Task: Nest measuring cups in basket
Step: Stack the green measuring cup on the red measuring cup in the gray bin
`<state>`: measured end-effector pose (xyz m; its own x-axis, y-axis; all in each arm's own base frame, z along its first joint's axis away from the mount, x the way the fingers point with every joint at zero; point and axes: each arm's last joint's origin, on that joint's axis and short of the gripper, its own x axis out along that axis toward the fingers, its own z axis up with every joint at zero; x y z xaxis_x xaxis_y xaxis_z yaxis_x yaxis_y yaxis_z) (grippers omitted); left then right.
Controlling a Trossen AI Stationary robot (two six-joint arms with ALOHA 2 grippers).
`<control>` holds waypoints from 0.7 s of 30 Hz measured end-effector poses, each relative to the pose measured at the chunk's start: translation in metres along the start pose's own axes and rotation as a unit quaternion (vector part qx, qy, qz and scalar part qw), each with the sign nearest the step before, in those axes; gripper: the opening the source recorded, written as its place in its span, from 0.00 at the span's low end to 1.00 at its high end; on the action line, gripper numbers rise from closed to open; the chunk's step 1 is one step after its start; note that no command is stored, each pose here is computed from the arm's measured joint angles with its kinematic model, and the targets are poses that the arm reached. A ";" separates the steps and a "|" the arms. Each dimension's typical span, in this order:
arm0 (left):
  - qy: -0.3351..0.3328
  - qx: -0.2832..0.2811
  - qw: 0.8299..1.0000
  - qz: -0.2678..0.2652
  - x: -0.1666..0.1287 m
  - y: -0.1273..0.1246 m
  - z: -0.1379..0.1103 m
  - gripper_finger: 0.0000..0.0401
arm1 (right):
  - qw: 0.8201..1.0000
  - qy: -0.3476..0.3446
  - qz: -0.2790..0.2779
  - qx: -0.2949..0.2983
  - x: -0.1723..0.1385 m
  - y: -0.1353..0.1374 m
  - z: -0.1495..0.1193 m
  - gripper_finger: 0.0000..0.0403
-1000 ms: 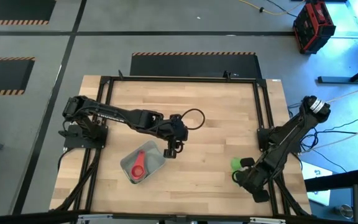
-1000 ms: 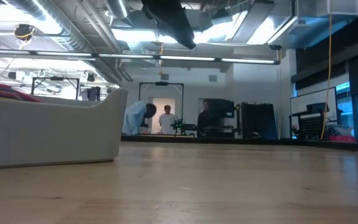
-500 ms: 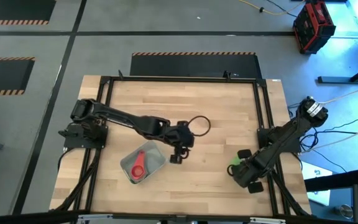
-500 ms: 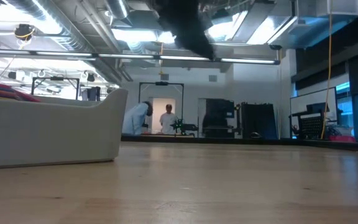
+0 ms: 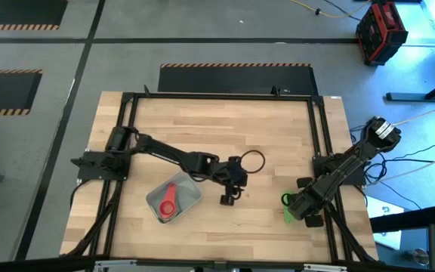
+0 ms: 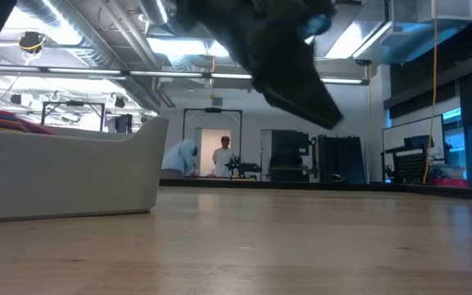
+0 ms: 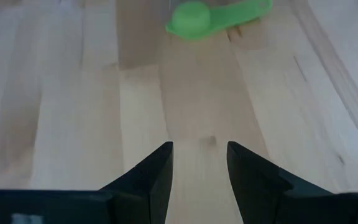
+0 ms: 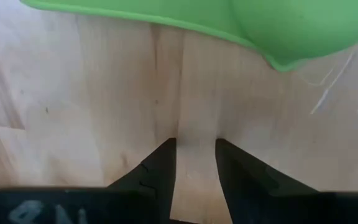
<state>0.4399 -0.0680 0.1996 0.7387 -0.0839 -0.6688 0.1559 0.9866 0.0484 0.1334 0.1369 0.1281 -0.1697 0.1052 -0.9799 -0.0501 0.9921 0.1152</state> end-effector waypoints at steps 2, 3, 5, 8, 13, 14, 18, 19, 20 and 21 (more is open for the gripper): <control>-0.010 0.000 1.000 0.000 0.009 -0.001 -0.002 0.36 | 1.000 -0.002 0.000 0.000 0.000 0.000 0.001 0.30; -0.012 0.000 1.000 0.000 0.013 -0.001 -0.004 0.36 | 1.000 -0.004 0.000 -0.001 0.000 -0.001 0.001 0.30; -0.018 -0.001 1.000 0.001 0.020 -0.001 -0.006 0.36 | 1.000 -0.004 0.001 -0.001 0.000 -0.001 0.002 0.30; -0.017 0.000 1.000 0.001 0.025 -0.001 -0.009 0.36 | 1.000 -0.005 0.003 0.001 0.000 -0.002 0.003 0.30; -0.016 0.000 1.000 0.001 0.026 -0.001 -0.010 0.36 | 1.000 -0.009 0.009 0.009 -0.001 -0.004 0.006 0.30; -0.017 0.000 1.000 0.001 0.026 -0.001 -0.009 0.36 | 1.000 -0.009 0.010 0.011 -0.001 -0.005 0.006 0.30; -0.027 -0.001 1.000 0.001 0.026 -0.001 -0.007 0.36 | 1.000 -0.013 0.014 0.018 -0.004 -0.006 0.011 0.30; -0.029 -0.001 1.000 0.001 0.026 -0.001 -0.007 0.36 | 1.000 -0.016 0.013 0.018 -0.006 -0.006 0.013 0.30; -0.029 -0.001 1.000 0.001 0.026 -0.001 -0.007 0.36 | 1.000 -0.022 0.012 0.017 -0.007 -0.005 0.014 0.30; -0.028 -0.001 1.000 0.001 0.026 -0.001 -0.007 0.36 | 0.999 -0.028 0.009 0.015 -0.009 -0.004 0.016 0.30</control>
<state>0.4544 -0.0703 0.1768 0.7746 -0.0891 -0.6262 0.1530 0.9870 0.0487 0.1511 0.1326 0.1338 -0.1141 0.1267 -0.9854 -0.0172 0.9914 0.1294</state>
